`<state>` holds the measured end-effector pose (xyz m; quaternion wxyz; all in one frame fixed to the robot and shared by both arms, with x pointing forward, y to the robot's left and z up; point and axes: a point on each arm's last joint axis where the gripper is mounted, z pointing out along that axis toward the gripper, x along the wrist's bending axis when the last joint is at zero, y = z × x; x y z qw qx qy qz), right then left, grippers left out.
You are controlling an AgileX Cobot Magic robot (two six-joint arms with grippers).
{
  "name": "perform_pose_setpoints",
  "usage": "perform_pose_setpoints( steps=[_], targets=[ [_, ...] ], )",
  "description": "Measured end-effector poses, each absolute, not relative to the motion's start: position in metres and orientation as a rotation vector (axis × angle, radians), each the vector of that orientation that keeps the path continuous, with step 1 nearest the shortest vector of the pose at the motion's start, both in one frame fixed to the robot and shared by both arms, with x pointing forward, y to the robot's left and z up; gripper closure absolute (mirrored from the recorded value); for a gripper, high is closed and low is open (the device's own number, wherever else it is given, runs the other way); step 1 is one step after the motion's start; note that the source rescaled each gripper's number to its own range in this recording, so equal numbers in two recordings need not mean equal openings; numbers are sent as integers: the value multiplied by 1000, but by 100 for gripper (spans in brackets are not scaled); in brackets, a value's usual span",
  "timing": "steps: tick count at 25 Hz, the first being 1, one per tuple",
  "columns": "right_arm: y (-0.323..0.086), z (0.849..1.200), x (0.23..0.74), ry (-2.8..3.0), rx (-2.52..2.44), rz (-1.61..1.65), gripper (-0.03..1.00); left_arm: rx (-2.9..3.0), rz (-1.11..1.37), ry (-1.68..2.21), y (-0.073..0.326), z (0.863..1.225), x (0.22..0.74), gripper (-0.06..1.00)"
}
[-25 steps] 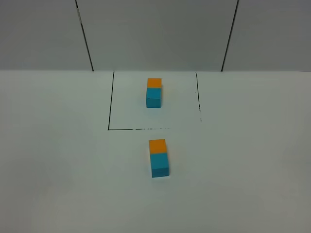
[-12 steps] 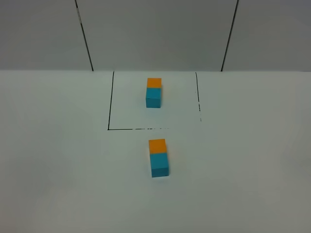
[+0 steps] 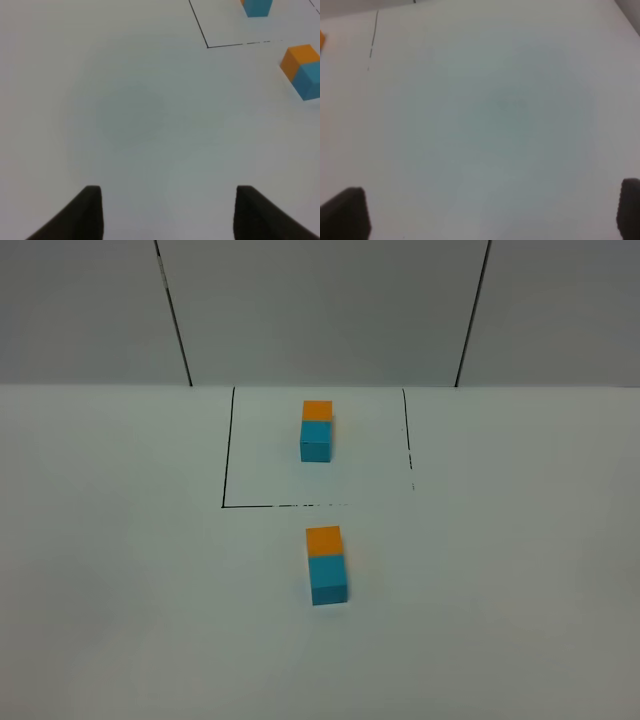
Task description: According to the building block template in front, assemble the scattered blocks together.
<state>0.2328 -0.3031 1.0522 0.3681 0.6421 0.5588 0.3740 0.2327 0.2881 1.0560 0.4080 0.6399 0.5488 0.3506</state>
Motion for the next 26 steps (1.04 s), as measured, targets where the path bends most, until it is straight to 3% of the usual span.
perform_pose_setpoints(
  steps=[26],
  targets=[
    [-303,1052,233,1435,1649,960,-2,1613,884,1383,288,1056,233,71]
  ],
)
